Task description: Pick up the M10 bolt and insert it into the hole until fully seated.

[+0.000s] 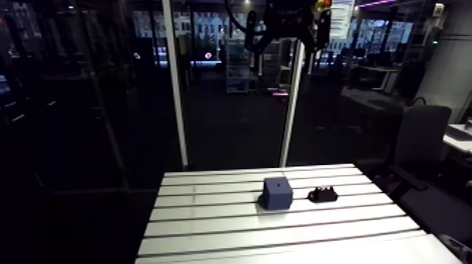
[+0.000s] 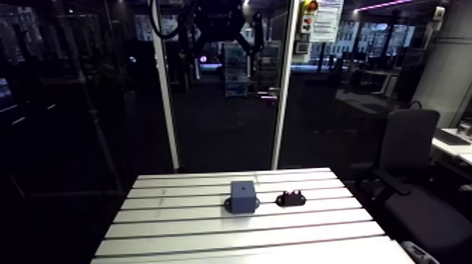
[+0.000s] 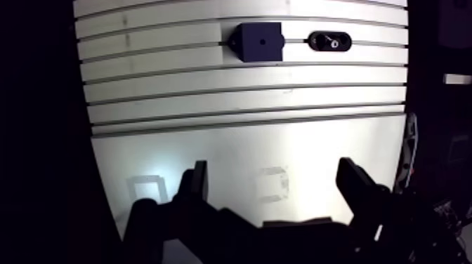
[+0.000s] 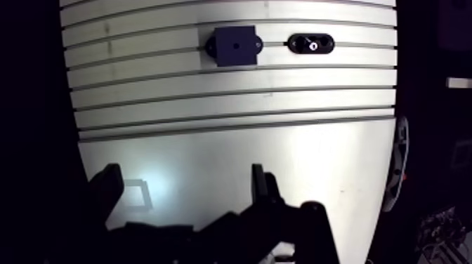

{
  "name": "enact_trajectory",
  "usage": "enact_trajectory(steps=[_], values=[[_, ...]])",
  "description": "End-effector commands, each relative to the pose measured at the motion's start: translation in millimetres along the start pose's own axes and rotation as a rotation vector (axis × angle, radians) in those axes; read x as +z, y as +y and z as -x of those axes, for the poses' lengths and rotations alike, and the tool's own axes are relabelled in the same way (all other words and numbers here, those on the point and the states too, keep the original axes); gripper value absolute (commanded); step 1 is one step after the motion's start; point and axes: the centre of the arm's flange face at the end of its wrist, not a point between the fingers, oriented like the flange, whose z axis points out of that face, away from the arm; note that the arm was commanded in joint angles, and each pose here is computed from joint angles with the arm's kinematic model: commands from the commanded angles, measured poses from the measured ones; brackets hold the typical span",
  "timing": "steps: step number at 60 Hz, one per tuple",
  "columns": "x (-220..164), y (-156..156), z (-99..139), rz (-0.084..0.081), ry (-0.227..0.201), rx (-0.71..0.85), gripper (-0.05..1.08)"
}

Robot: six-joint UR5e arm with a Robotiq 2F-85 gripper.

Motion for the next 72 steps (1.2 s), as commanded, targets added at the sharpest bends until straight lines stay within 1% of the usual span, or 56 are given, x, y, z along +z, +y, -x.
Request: enact_trajectory(steps=[1, 41, 49, 61, 72], values=[[19, -10, -28, -0.099, -0.033, -0.011, 0.01], [21, -10, -30, -0.101, -0.035, -0.012, 0.01], [22, -9, -31, -0.099, -0.035, -0.014, 0.01], [29, -10, -33, -0.099, -0.047, -0.017, 0.01], [29, -11, -36, -0.095, -0.045, -0.040, 0.01]])
